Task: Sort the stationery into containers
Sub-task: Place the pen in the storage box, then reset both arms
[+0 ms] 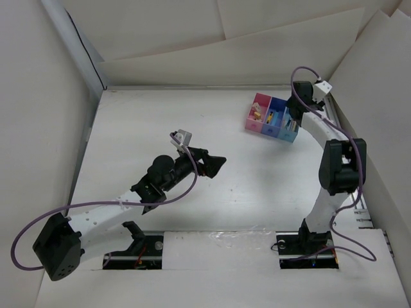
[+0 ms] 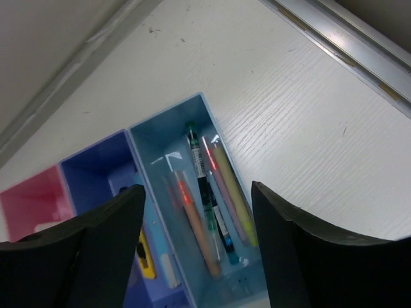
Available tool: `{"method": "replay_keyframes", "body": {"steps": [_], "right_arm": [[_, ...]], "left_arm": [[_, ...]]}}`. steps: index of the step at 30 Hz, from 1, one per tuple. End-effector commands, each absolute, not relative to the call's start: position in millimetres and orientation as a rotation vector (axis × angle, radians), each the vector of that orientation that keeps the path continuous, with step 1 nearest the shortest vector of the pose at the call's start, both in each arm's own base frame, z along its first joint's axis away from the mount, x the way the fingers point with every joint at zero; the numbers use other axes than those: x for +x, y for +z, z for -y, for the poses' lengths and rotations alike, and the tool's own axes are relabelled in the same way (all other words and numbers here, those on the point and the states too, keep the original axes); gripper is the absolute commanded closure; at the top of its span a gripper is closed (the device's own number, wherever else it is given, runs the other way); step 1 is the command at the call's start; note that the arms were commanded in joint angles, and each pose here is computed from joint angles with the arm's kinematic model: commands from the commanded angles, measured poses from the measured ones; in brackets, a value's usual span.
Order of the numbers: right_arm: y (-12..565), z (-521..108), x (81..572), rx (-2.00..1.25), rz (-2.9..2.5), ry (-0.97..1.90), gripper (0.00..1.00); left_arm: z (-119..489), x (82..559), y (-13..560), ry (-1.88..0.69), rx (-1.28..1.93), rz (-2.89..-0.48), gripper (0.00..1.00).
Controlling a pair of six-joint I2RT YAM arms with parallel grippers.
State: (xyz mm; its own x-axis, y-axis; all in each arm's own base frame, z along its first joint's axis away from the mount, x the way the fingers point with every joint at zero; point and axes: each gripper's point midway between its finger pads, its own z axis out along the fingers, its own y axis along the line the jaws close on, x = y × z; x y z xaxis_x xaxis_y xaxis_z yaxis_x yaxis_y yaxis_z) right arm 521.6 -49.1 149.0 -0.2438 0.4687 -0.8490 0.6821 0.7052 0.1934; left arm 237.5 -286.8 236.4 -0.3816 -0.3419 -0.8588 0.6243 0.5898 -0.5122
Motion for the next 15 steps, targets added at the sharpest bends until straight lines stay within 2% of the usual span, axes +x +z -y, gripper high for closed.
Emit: {"method": "replay_keyframes", "body": {"steps": [1,3,4,5,10,11,12,15], "right_arm": [[234.2,34.3,501.1,0.907,-1.734,-0.092,0.26],[252.6,18.9,489.4,0.901,-1.699,0.0,0.13],[244.5,15.0,476.1,0.892,-1.72,-0.002,0.08],[271.1,9.7,462.1,0.896,-1.655,0.06,0.0],[285.6,-26.4,400.1,0.854,-1.609,0.216,0.0],[265.7,-33.1,387.0,0.832,-1.655,0.226,0.0],[277.9,-35.6,370.2,0.826,-1.615,0.273,0.0],[263.5,-50.4,333.8,0.779,-1.625,0.343,0.0]], "left_arm": [[282.0,236.2,258.8,-1.081,0.195,-1.595,0.0],[280.3,234.6,260.3,-1.086,0.193,-1.582,0.0],[277.9,234.6,259.0,-1.08,0.186,-1.582,0.0],[278.1,234.4,259.2,-1.087,0.178,-1.584,0.0],[275.9,235.9,257.8,-1.098,0.133,-1.589,0.0],[277.3,236.7,254.4,-1.102,0.126,-1.602,0.0],[276.5,237.8,254.6,-1.102,0.111,-1.604,0.0],[277.0,244.1,250.9,-1.102,0.073,-1.625,0.0]]}}
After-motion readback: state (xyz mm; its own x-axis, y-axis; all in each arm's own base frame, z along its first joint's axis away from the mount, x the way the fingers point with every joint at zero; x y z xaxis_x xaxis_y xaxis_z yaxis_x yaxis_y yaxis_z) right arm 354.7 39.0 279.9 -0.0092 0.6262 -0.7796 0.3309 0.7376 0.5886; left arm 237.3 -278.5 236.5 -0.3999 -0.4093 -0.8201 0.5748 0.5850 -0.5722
